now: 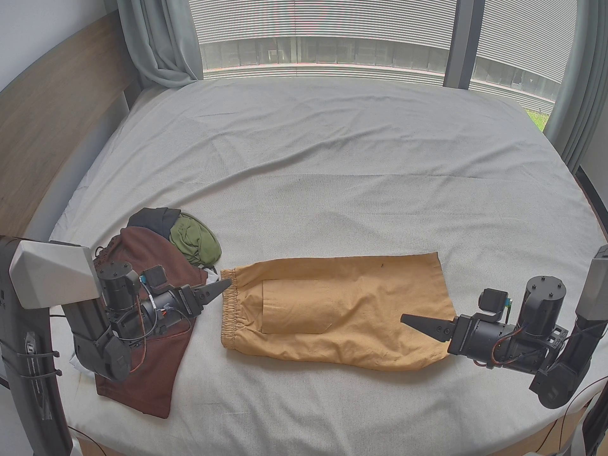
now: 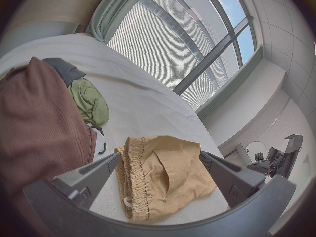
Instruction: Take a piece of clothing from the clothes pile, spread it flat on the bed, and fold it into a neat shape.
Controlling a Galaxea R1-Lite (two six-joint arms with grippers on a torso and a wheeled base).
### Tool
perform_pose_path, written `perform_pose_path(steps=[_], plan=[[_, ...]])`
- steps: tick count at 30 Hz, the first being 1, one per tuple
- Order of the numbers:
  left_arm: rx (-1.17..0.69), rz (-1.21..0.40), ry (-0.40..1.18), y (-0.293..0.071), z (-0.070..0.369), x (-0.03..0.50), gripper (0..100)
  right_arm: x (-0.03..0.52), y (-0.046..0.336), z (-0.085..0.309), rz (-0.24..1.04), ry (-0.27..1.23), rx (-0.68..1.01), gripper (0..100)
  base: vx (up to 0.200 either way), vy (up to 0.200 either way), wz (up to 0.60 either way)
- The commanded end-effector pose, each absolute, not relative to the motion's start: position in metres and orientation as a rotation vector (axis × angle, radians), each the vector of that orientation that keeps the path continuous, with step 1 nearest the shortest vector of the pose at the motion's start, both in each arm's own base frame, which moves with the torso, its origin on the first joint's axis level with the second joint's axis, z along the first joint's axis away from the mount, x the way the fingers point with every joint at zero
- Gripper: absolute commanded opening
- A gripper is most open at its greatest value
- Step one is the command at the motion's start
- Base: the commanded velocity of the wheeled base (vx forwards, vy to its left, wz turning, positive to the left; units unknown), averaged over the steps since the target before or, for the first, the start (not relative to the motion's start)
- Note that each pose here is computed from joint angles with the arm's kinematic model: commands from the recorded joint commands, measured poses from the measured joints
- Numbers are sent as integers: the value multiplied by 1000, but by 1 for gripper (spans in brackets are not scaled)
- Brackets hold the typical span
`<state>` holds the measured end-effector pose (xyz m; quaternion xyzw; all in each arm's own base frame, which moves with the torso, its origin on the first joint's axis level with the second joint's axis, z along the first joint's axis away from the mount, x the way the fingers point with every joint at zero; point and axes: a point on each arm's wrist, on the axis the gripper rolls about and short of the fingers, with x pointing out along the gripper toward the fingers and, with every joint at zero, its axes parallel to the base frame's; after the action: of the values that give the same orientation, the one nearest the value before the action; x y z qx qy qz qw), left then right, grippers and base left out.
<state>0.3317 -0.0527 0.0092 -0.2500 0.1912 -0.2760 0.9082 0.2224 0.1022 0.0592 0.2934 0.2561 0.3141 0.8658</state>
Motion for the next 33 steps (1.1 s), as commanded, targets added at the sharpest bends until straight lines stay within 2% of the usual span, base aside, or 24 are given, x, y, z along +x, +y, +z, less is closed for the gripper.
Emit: perform_pose_path(steps=[1, 11, 21, 33], plan=[[-527, -554, 452, -53, -10, 331, 100, 224, 101, 56, 648, 548, 615, 100, 0, 0, 0], [-560, -473, 547, -61, -52, 335, 100, 226, 101, 49, 634, 570, 608, 100, 0, 0, 0], [-621, -471, 582, -75, -65, 339, 100, 227, 102, 44, 629, 587, 607, 100, 0, 0, 0], [-604, -458, 542, -93, -68, 348, 100, 227, 103, 43, 635, 588, 594, 100, 0, 0, 0]])
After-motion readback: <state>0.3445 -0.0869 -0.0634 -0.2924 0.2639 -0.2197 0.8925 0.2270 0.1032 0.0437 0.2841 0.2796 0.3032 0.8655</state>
